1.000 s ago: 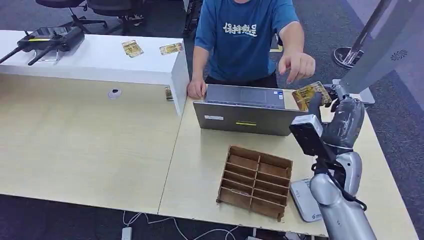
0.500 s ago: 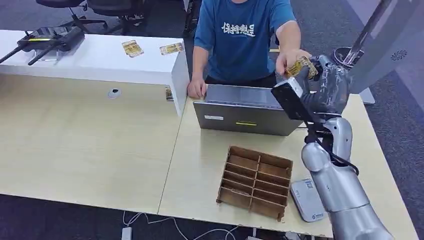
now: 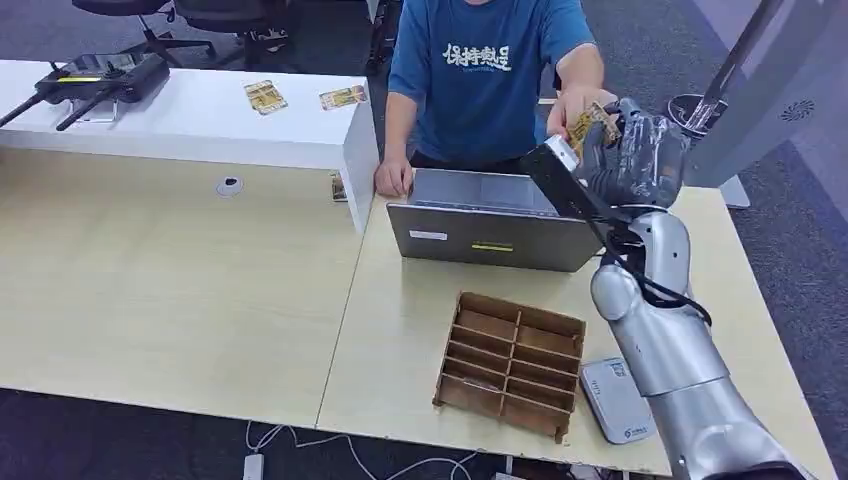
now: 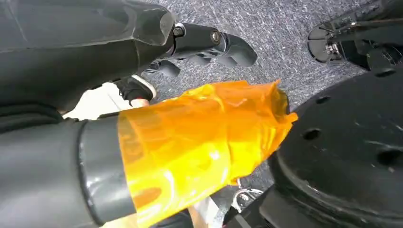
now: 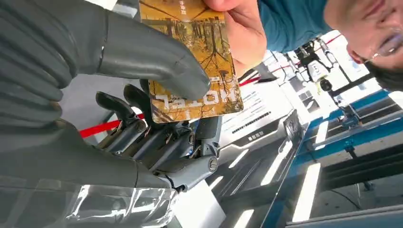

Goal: Pass the card to the sensor for recognition and then transmit it.

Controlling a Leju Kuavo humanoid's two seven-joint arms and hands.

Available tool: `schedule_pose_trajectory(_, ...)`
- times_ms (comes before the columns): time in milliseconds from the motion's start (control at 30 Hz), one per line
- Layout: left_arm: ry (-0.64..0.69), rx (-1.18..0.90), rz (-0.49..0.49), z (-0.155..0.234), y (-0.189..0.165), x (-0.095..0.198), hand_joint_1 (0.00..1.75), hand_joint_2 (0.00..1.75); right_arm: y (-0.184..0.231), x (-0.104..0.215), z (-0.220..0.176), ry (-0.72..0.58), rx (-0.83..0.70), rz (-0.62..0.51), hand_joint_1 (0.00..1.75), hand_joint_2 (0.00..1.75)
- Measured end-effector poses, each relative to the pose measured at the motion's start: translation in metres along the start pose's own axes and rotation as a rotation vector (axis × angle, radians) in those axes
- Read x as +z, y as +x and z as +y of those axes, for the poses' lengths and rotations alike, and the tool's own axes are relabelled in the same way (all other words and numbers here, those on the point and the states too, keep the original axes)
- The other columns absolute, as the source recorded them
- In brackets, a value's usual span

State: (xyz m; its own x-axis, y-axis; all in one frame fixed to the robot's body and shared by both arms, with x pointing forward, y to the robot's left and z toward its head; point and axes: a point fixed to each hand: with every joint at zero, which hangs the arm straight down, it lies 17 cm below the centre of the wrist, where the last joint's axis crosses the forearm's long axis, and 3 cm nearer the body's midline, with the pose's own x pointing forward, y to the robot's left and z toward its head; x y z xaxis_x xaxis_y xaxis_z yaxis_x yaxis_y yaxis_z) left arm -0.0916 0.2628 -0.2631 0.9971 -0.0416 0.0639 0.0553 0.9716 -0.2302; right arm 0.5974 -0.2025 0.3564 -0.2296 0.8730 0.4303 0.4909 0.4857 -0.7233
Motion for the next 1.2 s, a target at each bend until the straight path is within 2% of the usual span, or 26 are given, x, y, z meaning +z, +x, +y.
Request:
schedule_pose_trajectory(800,-0.001,-0.017,0.001,0.000,0.002,-0.001,0.00,0.00,-0.004,0.003,0.018,0.045,0.027,0.005,1.71,1.75)
schedule_pose_trajectory(833,-0.002,-0.017,0.002,-0.001,0.002,-0.001,0.00,0.00,-0.005,0.003,0.018,0.046,0.028,0.006,1.52,1.75)
schedule_pose_trajectory(867,-0.002,-0.017,0.002,-0.001,0.002,-0.001,0.00,0.00,-0.005,0.003,0.018,0.047,0.028,0.007,0.00,1.75)
schedule_pose_trajectory(1200,-0.006,-0.031,0.005,-0.003,0.001,-0.001,0.00,0.00,-0.003,0.004,0.015,0.018,0.014,-0.009,0.00,1.75)
